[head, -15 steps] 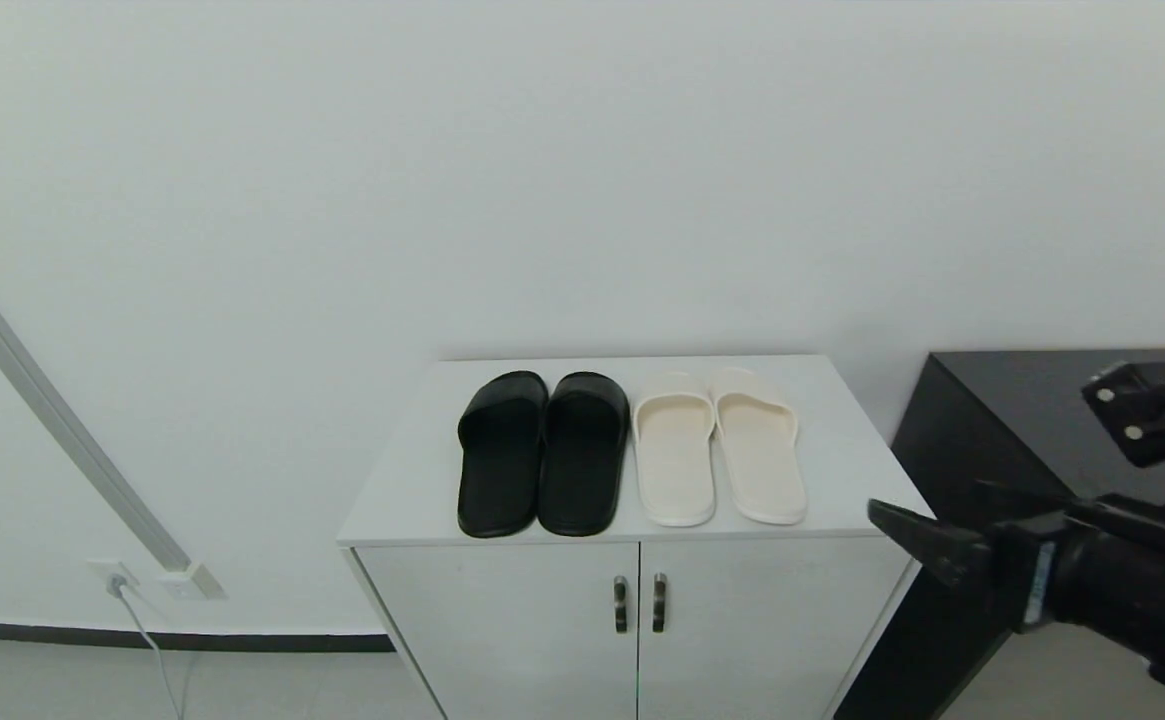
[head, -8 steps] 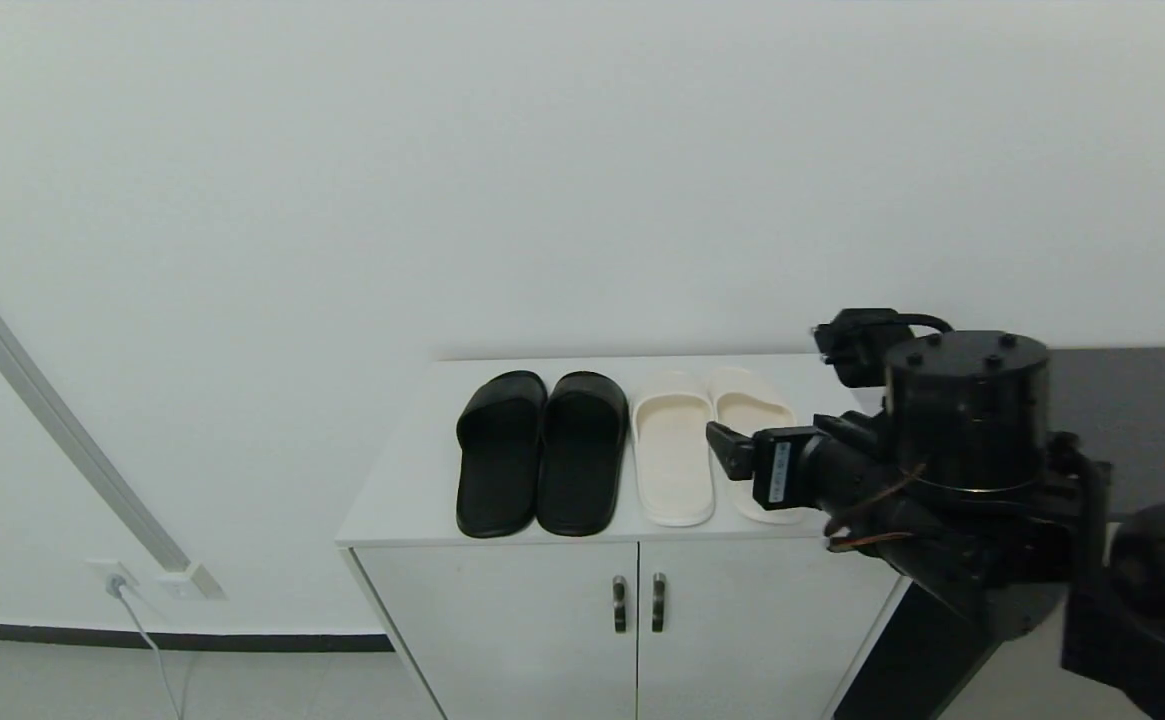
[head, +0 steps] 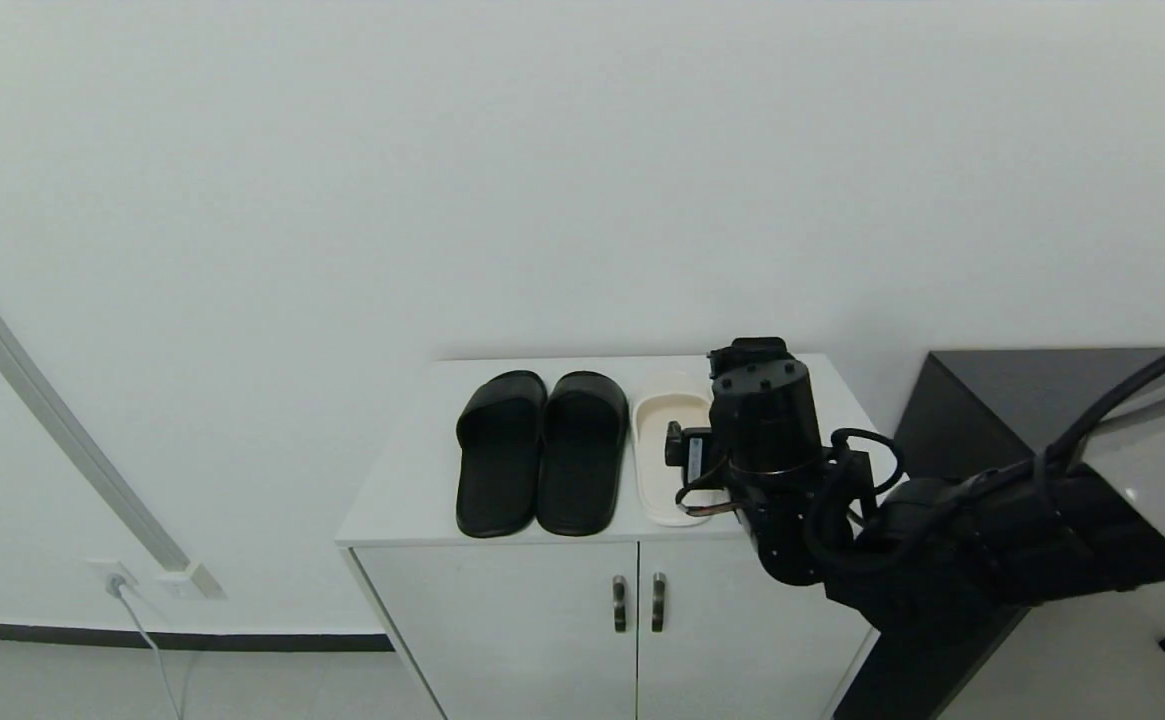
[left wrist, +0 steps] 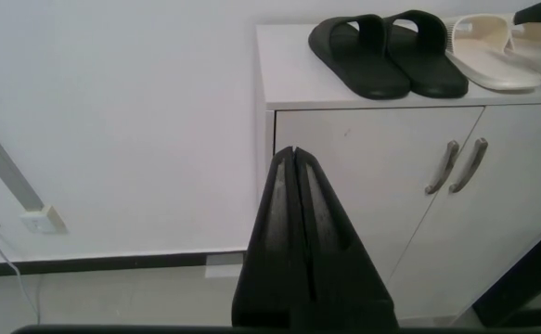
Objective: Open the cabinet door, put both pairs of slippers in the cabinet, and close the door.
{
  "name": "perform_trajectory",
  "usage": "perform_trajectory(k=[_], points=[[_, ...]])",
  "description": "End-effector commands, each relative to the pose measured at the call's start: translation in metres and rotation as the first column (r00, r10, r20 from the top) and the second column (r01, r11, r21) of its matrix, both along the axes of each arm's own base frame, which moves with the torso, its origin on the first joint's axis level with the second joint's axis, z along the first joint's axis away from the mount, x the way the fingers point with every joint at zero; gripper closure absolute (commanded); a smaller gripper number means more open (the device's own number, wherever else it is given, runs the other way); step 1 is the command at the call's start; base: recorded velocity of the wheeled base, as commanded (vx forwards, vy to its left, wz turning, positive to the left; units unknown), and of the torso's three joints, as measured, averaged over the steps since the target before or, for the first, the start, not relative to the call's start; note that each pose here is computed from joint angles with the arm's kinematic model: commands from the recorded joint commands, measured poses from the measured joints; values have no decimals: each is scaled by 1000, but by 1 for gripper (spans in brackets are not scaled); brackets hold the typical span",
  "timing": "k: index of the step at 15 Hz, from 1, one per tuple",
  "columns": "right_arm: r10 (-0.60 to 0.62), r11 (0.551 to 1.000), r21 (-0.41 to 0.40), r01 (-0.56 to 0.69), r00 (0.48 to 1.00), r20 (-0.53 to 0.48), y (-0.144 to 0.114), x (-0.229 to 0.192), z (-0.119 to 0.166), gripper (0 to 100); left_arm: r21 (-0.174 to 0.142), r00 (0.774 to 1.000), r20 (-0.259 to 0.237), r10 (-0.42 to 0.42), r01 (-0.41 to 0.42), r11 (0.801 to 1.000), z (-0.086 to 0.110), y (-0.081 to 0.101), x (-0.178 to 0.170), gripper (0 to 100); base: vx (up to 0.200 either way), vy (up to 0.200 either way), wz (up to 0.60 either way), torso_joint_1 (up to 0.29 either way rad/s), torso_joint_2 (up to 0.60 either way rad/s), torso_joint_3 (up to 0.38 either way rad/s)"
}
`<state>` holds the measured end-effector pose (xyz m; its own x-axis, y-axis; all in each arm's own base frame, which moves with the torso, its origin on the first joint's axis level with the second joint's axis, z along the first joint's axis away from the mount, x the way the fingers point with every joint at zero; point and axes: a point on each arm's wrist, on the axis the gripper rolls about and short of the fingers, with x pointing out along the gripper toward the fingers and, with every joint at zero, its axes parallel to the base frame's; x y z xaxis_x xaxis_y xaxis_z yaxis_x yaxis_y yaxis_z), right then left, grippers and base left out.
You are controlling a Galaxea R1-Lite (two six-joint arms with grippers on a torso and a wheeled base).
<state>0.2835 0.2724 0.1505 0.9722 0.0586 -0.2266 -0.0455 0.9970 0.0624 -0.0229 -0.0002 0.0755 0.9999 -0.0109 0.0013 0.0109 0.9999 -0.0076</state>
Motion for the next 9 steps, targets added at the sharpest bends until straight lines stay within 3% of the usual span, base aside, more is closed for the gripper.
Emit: perform_trajectory(k=[1,9], points=[[-17,1000,-19,17,1000,-15,6,18,-15,0,0,1000,-1,0,0,1000,0,0,0,100,0,0,0,0,0,0],[-51,999,18,51,999,5,5,65,-24,0,-2,1000,-1,-1,1,1000,0,0,0,100,0,0,0,0,0,0]])
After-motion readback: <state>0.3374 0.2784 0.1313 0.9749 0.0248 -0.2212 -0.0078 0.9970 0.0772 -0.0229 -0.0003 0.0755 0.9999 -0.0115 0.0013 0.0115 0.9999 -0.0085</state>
